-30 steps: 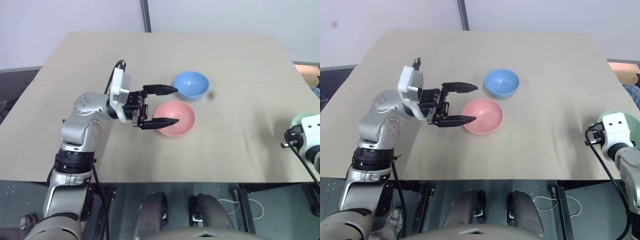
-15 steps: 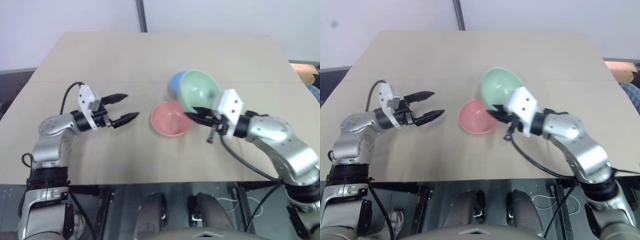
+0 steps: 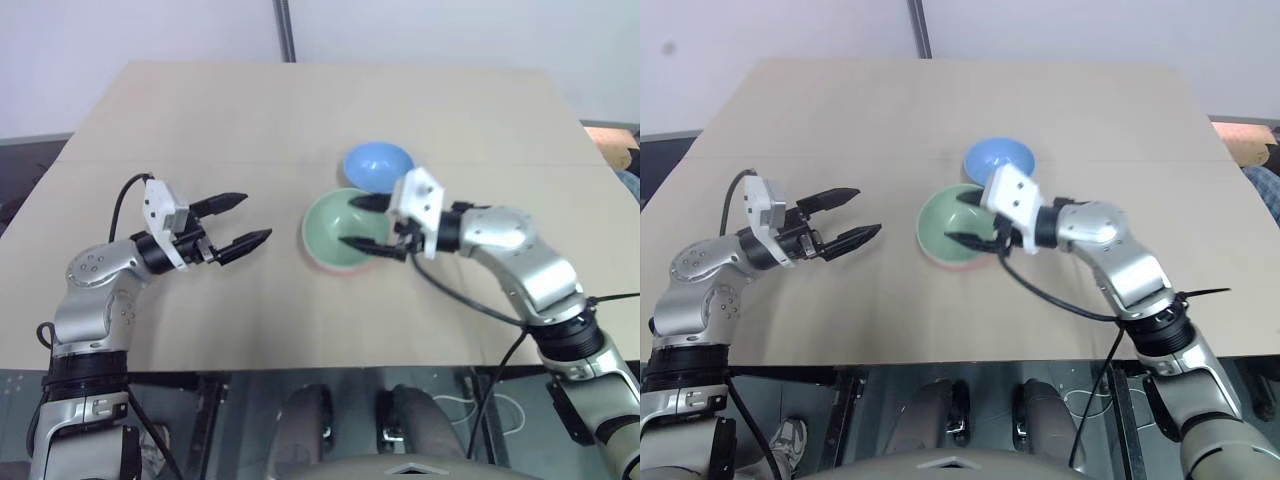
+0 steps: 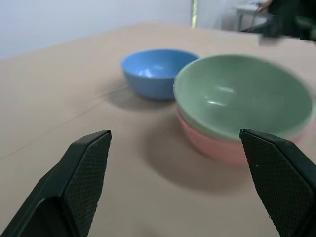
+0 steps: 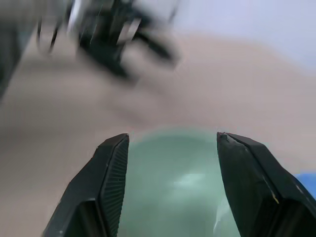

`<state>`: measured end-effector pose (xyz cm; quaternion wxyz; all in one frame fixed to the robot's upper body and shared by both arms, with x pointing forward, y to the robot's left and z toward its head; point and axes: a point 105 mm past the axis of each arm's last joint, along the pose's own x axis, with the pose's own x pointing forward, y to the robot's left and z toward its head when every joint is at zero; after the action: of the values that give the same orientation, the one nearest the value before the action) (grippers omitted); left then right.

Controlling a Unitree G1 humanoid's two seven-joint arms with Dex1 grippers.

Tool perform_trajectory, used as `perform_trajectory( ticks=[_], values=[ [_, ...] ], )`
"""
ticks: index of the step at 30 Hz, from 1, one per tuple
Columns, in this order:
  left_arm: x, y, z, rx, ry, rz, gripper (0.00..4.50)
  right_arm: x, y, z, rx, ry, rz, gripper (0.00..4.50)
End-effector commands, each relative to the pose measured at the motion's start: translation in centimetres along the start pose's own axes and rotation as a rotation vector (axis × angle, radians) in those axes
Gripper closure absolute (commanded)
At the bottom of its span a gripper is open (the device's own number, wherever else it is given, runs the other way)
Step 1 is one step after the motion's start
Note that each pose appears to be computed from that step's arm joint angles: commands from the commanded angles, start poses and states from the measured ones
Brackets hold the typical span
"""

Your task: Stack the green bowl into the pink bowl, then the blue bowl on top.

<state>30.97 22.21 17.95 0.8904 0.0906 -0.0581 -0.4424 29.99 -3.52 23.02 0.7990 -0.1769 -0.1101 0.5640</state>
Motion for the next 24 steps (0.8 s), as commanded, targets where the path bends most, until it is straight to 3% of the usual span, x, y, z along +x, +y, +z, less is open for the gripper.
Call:
perform_trajectory(
  ticks=[1,7,11,23,24],
  values=[
    [-0.1,-0.3,2.2,0.024,-0.096,0.001,0.1,-1.6,-3.4,2.2,-0.059,-0.036,-0.122,1.32],
    [0.4,-0.9,2.6,0.016,-0.134,0.012,0.1,-2.8,-9.6,-5.8,-0.32,0.277,-0.252,1.32],
    [0.1,-1.2,2.9,0.022,-0.135,0.035,0.1,-2.0,-10.8,-8.8,-0.437,0.372,-0.209,1.32],
    [-1.5,-2.0,2.9,0.022,-0.116,0.101,0.1,0.8,-9.7,-11.1,-0.549,0.421,-0.067,1.32],
    [-1.5,-2.1,2.9,0.022,-0.115,0.103,0.1,0.9,-9.6,-11.3,-0.549,0.425,-0.056,1.81]
  ],
)
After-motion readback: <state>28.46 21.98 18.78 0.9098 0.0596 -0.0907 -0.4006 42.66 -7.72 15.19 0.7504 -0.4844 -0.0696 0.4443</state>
